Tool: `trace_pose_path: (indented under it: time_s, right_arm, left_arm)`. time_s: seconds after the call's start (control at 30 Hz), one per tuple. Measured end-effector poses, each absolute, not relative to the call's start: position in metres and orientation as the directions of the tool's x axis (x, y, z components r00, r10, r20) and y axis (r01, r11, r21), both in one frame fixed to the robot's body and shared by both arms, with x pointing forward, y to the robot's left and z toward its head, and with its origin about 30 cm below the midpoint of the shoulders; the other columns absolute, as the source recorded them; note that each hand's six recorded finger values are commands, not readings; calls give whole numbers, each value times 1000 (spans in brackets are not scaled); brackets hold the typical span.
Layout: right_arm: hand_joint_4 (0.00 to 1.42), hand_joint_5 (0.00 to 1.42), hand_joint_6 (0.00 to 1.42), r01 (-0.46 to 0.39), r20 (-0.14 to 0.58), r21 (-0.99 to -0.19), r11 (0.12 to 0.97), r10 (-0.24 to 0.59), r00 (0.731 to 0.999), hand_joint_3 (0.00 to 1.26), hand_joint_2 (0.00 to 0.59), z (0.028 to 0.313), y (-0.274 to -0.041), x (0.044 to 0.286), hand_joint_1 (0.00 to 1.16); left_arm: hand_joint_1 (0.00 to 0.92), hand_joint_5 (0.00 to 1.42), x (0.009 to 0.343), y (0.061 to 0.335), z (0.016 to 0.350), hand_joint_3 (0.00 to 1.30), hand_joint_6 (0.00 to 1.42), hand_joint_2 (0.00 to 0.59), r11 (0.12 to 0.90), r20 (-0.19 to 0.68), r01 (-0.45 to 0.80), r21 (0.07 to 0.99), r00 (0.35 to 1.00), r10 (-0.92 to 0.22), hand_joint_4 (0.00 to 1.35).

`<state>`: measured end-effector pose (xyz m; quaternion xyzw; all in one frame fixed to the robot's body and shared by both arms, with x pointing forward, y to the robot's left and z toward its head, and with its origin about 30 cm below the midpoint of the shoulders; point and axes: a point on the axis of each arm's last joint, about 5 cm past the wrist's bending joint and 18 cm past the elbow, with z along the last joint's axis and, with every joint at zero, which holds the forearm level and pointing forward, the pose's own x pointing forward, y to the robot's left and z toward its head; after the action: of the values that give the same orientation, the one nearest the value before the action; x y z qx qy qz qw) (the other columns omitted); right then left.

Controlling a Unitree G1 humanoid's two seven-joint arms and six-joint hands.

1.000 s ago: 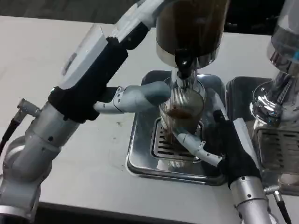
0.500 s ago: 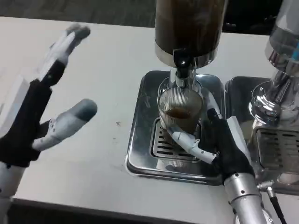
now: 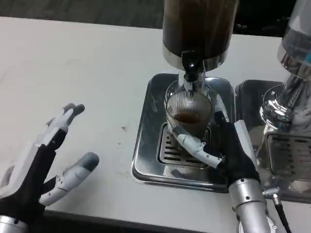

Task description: Grasp the cup under the faucet to collect the drink, then remove the cup.

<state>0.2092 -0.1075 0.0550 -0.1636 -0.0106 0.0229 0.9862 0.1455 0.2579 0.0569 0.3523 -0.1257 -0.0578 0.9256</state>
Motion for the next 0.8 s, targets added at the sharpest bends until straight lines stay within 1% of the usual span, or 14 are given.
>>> trace_pose_path:
  time_s: [0.1, 0.17, 0.23, 0.3, 0.6, 0.63, 0.73, 0.8]
  right_arm:
    - [0, 0, 0, -43, 17, -320, 946, 51, 999, 0, 208, 53, -106, 210, 664]
    - [0, 0, 0, -44, 29, -318, 947, 56, 998, 0, 208, 54, -104, 214, 665]
    - [0, 0, 0, -46, 35, -314, 948, 60, 998, 0, 208, 54, -103, 215, 667]
    - [0, 0, 0, -51, 36, -312, 949, 65, 997, 0, 200, 52, -102, 215, 700]
    - [0, 0, 0, -61, 37, -296, 953, 76, 996, 0, 195, 49, -96, 218, 713]
    - [0, 0, 2, -63, 37, -296, 953, 77, 996, 0, 188, 49, -96, 218, 734]
    - [0, 0, 121, -64, 37, -294, 954, 78, 996, 0, 187, 48, -95, 218, 765]
    - [0, 0, 144, -62, 42, -293, 954, 78, 996, 0, 185, 48, -95, 219, 781]
  left_arm:
    - [0, 67, 143, 260, 52, 96, 0, 147, 741, 172, 25, 671, 967, -188, 0]
    - [0, 64, 141, 260, 48, 93, 0, 147, 736, 140, 49, 675, 971, -193, 0]
    - [0, 61, 139, 260, 45, 90, 0, 147, 739, 135, 51, 672, 973, -189, 0]
    - [0, 60, 139, 260, 45, 89, 0, 148, 740, 134, 49, 671, 973, -187, 0]
    - [0, 57, 138, 259, 42, 86, 0, 149, 745, 127, 54, 665, 975, -184, 0]
    - [0, 57, 138, 259, 42, 86, 0, 149, 746, 127, 53, 664, 975, -183, 0]
    - [0, 60, 137, 259, 42, 88, 0, 149, 749, 129, 49, 660, 976, -177, 0]
    - [0, 63, 137, 259, 42, 90, 0, 149, 754, 132, 44, 655, 976, -171, 0]
